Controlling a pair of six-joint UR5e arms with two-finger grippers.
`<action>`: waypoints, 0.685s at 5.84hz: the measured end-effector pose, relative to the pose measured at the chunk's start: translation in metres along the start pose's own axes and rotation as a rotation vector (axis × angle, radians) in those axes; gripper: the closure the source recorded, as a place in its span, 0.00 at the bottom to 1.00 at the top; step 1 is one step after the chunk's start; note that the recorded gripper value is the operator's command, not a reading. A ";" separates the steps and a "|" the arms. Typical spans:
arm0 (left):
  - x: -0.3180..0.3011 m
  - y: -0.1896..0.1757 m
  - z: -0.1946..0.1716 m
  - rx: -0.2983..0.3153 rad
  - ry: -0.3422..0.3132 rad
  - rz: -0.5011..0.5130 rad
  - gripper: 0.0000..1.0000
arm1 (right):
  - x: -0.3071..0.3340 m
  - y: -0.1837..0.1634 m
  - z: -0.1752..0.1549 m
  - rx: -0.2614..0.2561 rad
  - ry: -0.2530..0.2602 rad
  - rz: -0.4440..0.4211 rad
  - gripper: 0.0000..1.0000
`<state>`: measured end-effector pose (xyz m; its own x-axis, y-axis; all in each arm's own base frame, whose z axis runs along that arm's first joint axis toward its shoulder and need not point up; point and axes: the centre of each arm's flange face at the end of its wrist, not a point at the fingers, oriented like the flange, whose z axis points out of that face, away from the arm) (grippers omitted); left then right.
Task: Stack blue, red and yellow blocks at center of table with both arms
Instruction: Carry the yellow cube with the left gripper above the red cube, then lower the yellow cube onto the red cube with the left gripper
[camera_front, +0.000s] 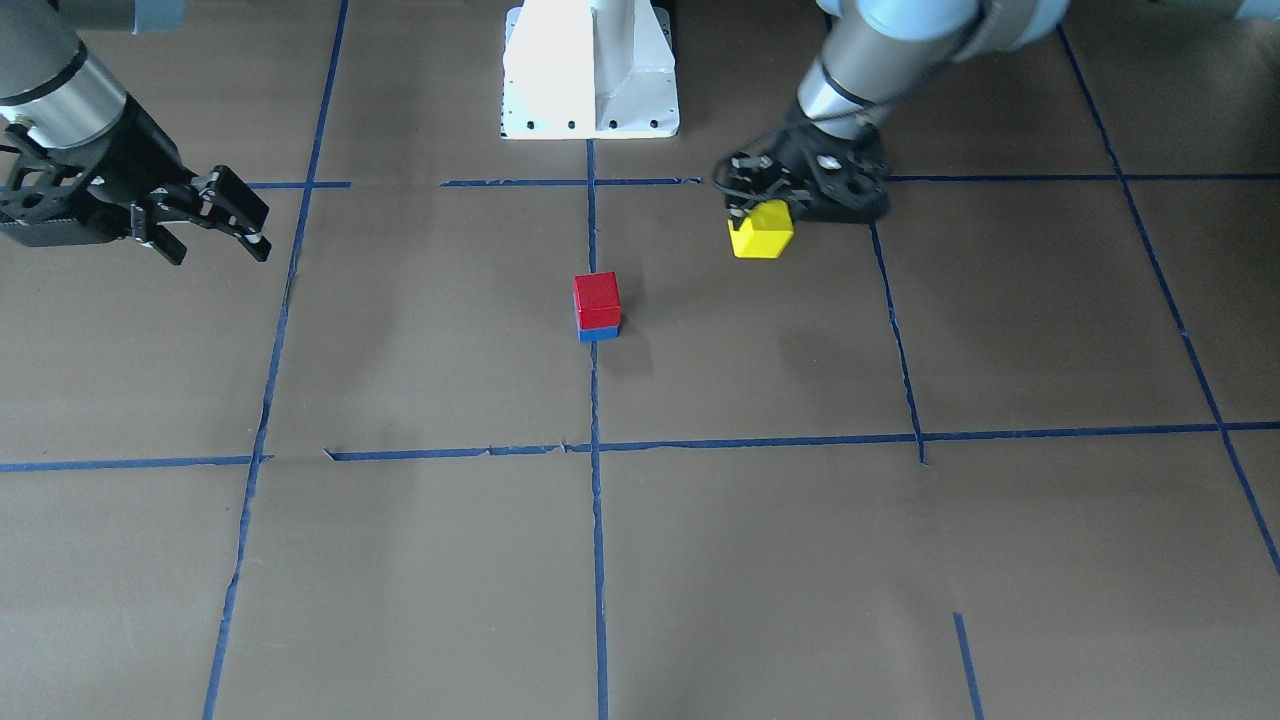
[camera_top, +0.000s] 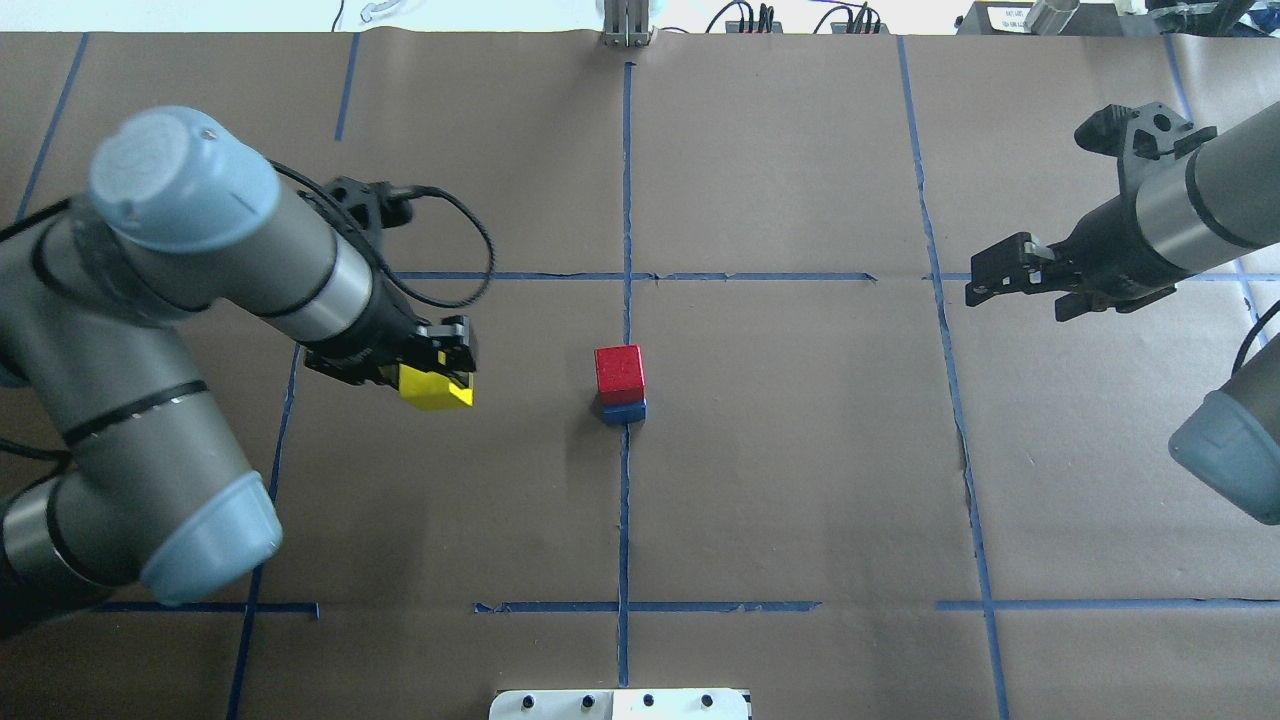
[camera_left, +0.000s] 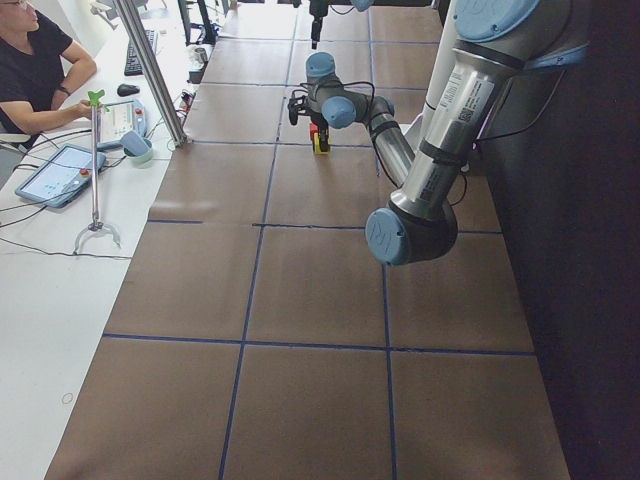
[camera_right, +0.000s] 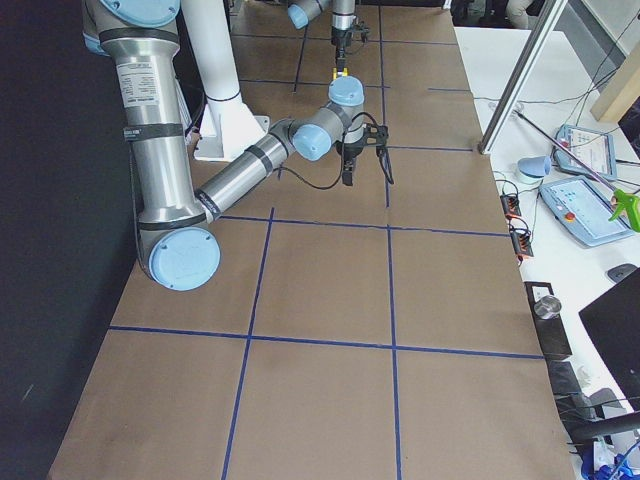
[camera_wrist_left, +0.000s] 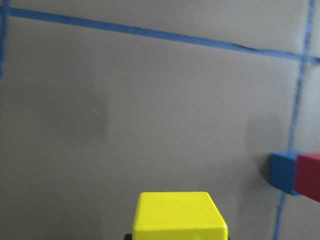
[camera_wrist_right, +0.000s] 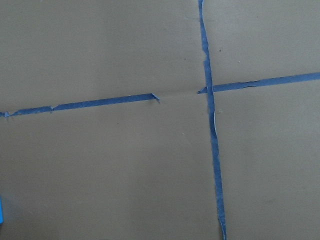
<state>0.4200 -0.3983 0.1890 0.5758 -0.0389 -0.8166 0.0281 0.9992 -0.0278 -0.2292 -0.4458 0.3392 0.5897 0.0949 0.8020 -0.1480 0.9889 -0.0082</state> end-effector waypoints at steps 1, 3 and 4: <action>0.047 0.023 0.015 0.017 -0.040 0.010 1.00 | 0.015 -0.001 -0.005 0.001 0.007 -0.008 0.00; 0.107 0.017 0.040 0.029 -0.076 -0.024 1.00 | 0.035 0.003 -0.011 0.003 0.021 -0.015 0.00; 0.124 0.010 0.045 0.042 -0.083 -0.030 1.00 | 0.040 0.005 -0.011 0.001 0.026 -0.015 0.00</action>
<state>0.5282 -0.3934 0.1131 0.6403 -0.0713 -0.7648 0.0797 0.9965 -0.0262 -0.1977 -0.4360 0.3642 0.6122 0.0826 0.7864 -0.1398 0.9902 0.0048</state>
